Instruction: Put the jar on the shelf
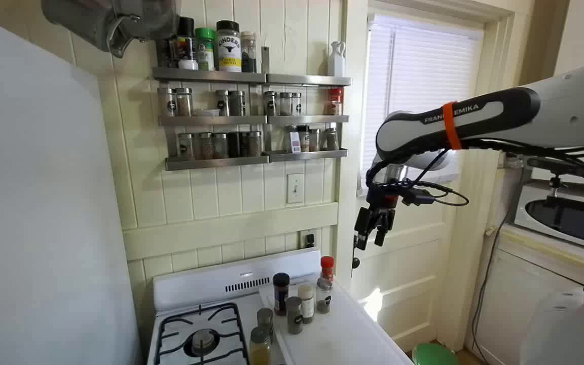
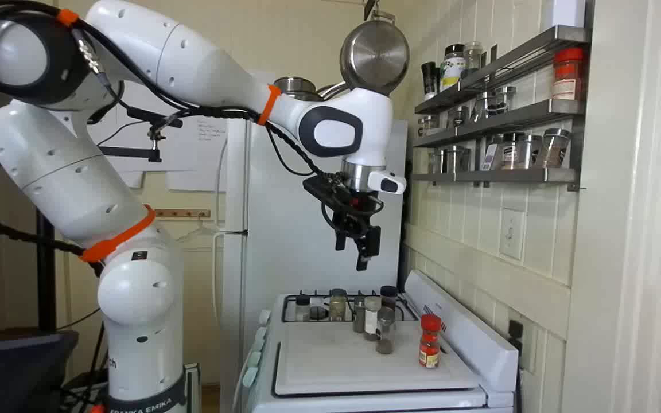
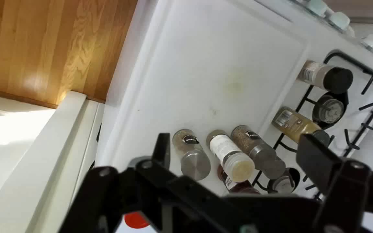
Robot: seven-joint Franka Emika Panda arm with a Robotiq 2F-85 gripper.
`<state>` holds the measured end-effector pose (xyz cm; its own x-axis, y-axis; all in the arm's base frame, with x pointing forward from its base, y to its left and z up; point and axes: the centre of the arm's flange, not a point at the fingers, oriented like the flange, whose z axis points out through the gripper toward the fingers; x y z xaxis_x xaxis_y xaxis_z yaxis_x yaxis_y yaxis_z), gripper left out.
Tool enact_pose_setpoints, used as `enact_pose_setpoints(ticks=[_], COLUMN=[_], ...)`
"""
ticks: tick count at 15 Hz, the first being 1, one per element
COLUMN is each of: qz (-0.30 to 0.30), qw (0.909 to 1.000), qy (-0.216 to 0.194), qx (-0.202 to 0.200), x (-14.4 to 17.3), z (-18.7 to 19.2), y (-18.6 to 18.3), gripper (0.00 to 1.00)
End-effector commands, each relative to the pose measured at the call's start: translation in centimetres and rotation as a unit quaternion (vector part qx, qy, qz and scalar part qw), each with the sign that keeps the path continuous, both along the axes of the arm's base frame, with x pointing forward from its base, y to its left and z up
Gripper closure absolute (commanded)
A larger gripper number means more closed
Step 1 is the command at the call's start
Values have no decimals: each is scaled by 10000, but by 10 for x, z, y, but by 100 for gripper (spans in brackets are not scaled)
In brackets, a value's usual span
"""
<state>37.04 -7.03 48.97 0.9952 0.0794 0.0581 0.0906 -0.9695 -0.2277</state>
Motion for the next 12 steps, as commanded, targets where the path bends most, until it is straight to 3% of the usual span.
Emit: enact_pose_setpoints(ticks=[1,5,9,12], qz=[0,-42,-460,-852], qw=[10000,10000,9975,9909], qy=[0,-9,423,987], qx=[0,63,329,333], x=[0,11,52,74], z=[0,0,-13,-34], y=[0,11,81,144], gripper=[0,0,0,0])
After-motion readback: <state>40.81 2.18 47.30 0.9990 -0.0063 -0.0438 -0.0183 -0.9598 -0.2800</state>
